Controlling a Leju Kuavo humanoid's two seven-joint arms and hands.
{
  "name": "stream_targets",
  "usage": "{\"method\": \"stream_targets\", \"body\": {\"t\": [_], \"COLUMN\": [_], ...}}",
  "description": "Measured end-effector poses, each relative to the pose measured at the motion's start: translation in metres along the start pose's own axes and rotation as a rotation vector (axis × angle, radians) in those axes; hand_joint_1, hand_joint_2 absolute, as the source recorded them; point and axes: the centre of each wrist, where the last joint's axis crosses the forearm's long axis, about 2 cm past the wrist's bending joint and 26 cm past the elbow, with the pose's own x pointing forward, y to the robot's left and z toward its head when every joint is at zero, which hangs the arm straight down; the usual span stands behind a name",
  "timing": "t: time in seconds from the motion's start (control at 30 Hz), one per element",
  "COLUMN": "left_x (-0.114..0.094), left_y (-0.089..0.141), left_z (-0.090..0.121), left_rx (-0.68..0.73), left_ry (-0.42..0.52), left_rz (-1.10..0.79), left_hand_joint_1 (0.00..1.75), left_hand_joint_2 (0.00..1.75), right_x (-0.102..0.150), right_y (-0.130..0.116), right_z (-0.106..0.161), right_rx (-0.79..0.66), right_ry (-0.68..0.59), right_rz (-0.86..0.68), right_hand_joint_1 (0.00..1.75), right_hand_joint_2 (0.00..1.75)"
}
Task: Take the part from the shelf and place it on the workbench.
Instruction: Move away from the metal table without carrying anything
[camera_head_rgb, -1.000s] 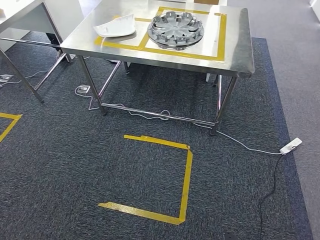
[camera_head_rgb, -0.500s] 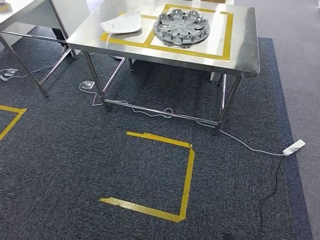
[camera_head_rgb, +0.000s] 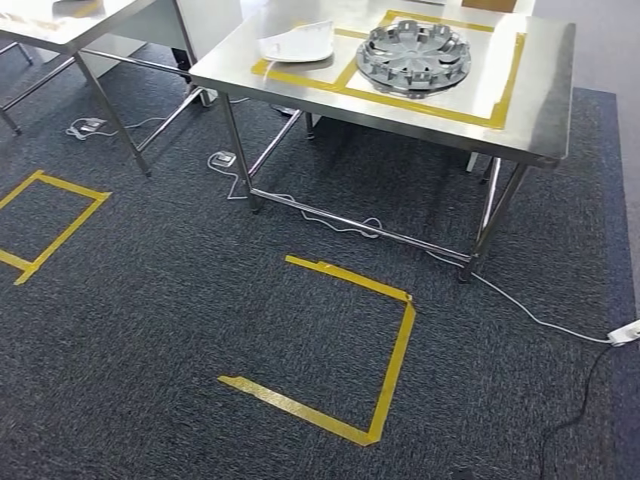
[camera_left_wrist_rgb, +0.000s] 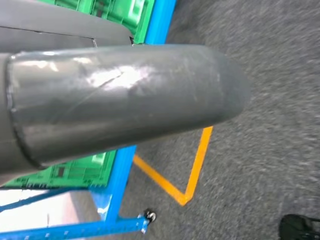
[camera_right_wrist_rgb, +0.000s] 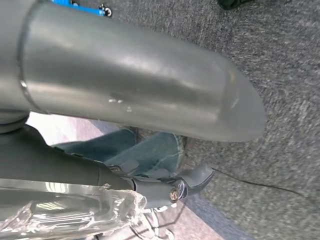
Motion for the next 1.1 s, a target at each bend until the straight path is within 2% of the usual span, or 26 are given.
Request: {"method": "stream_targets", "body": {"t": [1.1], "left_x": [-0.001], "left_y": [-0.001], "left_z": [0.0002], "left_rx": [-0.005], "left_ry": [0.006], "left_rz": [-0.004], "left_hand_joint_1": [0.0], "left_hand_joint_2": [0.0], "right_x": [0.0015], "right_y": [0.001], "right_z": [0.0005], "right_rx": [0.014], "right_ry": [0.0], "right_rz": [0.002], "right_hand_joint_1": [0.0], "right_hand_joint_2": [0.0]}}
